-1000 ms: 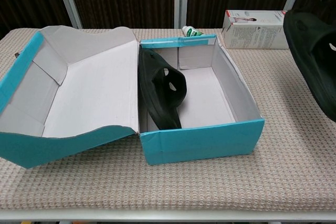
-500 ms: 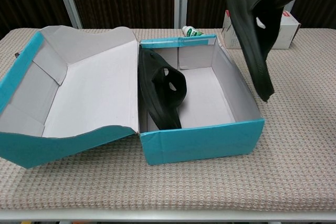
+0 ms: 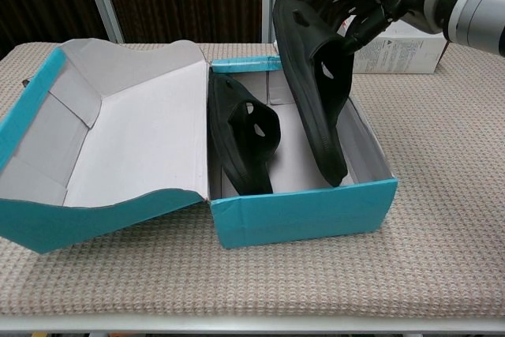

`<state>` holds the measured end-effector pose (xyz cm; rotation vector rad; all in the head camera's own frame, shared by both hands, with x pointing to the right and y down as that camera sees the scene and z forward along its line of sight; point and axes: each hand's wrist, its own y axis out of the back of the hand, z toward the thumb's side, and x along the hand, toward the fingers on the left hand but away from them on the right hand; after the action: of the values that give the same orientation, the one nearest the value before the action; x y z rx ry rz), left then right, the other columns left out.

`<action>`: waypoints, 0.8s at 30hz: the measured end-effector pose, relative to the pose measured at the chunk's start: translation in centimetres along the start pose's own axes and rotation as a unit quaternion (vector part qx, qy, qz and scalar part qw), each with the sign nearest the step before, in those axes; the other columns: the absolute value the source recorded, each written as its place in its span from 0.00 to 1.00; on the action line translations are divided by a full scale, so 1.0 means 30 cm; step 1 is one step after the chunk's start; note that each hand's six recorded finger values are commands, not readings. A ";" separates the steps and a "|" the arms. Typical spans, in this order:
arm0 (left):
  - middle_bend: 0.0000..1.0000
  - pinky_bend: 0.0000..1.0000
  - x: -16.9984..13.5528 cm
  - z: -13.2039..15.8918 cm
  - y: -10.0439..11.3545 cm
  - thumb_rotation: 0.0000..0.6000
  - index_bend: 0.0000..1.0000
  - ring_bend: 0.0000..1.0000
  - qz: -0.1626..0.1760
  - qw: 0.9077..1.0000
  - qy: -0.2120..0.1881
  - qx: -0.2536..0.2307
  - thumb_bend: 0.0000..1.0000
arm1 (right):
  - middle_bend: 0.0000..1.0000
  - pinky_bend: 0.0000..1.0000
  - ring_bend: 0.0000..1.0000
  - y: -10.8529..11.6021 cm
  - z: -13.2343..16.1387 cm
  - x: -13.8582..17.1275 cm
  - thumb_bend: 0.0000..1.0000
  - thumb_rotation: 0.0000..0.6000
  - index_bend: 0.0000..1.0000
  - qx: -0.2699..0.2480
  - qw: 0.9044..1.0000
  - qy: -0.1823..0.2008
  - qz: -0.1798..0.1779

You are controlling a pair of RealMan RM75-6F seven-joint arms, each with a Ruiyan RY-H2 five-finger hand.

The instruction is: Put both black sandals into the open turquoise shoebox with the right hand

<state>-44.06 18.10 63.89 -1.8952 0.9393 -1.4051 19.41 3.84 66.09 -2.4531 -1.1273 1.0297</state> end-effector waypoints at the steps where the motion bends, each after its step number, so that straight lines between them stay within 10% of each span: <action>1: 0.15 0.14 0.000 -0.001 -0.001 1.00 0.19 0.09 0.000 1.000 0.000 0.000 0.07 | 0.56 0.48 0.38 -0.005 -0.001 -0.002 0.07 1.00 0.33 0.001 1.000 -0.001 0.003; 24: 0.15 0.14 -0.003 0.003 -0.009 1.00 0.19 0.09 0.000 1.000 -0.005 -0.001 0.07 | 0.56 0.48 0.38 -0.048 -0.071 -0.029 0.08 1.00 0.33 0.061 0.996 -0.048 0.043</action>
<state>-43.93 18.32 64.03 -1.9022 0.9377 -1.3931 19.67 4.29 68.75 -2.3971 -0.9620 1.2175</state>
